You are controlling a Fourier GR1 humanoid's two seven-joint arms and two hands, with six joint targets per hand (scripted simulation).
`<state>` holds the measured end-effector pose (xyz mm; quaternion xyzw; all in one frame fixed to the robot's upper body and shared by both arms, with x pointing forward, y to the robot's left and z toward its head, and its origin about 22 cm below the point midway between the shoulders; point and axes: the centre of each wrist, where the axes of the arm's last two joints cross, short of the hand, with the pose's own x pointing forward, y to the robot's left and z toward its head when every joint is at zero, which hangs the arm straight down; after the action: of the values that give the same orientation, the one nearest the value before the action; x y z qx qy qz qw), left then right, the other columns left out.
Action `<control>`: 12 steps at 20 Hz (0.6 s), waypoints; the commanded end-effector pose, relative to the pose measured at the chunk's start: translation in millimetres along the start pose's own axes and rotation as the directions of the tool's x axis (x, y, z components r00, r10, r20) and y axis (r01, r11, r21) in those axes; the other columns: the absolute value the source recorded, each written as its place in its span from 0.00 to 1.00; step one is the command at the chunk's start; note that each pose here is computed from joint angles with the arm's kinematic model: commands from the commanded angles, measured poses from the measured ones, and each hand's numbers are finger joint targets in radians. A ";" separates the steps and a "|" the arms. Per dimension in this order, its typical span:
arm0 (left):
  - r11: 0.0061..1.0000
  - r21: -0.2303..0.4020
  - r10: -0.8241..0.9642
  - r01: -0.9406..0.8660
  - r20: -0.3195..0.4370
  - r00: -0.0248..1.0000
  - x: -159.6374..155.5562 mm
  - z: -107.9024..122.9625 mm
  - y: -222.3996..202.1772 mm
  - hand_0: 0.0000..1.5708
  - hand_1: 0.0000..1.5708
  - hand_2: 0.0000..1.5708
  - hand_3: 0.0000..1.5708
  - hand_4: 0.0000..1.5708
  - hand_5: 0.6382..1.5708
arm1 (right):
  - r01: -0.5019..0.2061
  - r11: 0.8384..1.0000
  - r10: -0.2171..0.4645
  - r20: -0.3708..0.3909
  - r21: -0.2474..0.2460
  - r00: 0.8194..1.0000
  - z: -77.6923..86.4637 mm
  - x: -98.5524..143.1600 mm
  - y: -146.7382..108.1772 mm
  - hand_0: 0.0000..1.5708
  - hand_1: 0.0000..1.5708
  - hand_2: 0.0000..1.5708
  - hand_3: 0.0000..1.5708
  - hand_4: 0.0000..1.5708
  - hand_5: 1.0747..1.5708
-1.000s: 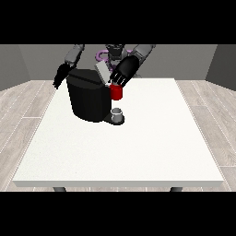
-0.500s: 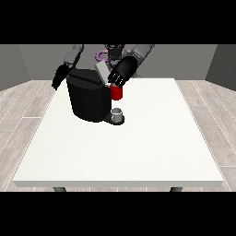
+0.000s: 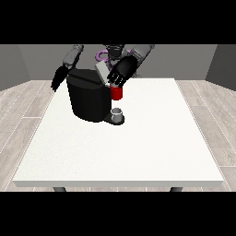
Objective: Insert the coffee pod into the coffee machine and close the lid
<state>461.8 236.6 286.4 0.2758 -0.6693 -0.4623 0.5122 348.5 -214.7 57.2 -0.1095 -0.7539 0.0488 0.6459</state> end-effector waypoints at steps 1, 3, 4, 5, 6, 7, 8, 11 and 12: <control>0.998 0.044 -0.045 0.043 0.045 0.998 11.4 -5.8 -14.6 0.79 0.79 0.80 0.76 0.18 1.00 | -0.002 0.999 0.003 0.035 -0.037 0.999 -8.7 10.9 7.1 0.00 0.00 0.00 0.00 0.00 1.00; 0.993 0.078 -0.088 0.088 -0.002 0.996 -16.1 10.0 12.1 0.78 0.78 0.79 0.74 0.00 1.00 | -0.021 1.000 0.020 0.049 0.003 0.999 1.7 11.2 9.7 0.00 0.00 0.00 0.00 0.09 1.00; 0.995 0.010 -0.102 0.102 -0.015 0.995 -8.8 3.7 -1.6 0.77 0.77 0.78 0.72 0.00 1.00 | -0.006 1.000 0.006 0.002 -0.009 1.000 8.6 -5.7 11.5 0.00 0.00 0.00 0.00 0.00 1.00; 0.994 0.018 -0.110 0.110 -0.015 0.994 -23.5 11.7 3.8 0.77 0.77 0.78 0.70 0.00 1.00 | -0.007 1.000 0.007 0.017 -0.014 1.000 9.6 -9.0 -1.9 0.00 0.00 0.00 0.00 0.00 1.00; 0.990 0.029 -0.136 0.136 -0.024 0.990 -9.7 3.9 -1.0 0.77 0.77 0.78 0.70 0.00 1.00 | 0.006 1.000 -0.006 0.001 0.013 1.000 2.4 6.2 7.5 0.00 0.00 0.00 0.00 0.00 1.00; 0.984 0.012 -0.177 0.177 -0.009 0.984 -6.3 0.9 -17.0 0.77 0.77 0.78 0.70 0.00 1.00 | 0.007 1.000 -0.007 0.009 -0.015 1.000 -2.2 1.5 -1.7 0.00 0.00 0.00 0.00 0.00 1.00; 0.981 0.052 -0.191 0.189 0.016 0.982 0.5 0.2 -5.4 0.75 0.75 0.76 0.68 0.00 1.00 | -0.012 1.000 0.012 0.053 -0.007 0.999 -8.0 18.9 10.7 0.00 0.00 0.00 0.00 0.00 1.00; 0.984 0.011 -0.176 0.176 -0.034 0.984 -20.7 4.1 -22.0 0.75 0.75 0.74 0.65 0.00 1.00 | -0.001 1.000 0.001 -0.004 -0.002 1.000 9.6 -3.5 7.4 0.00 0.00 0.00 0.00 0.00 1.00; 0.989 0.023 -0.147 0.148 -0.024 0.989 -12.5 4.3 -0.6 0.72 0.72 0.73 0.64 0.00 1.00 | -0.013 1.000 0.012 0.013 0.019 1.000 4.6 -3.0 5.5 0.00 0.00 0.00 0.00 0.00 1.00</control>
<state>461.4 242.5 276.1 0.3284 -0.6555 -0.4872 0.4744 346.1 -208.9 56.3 -0.1118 -0.7580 0.0513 0.6406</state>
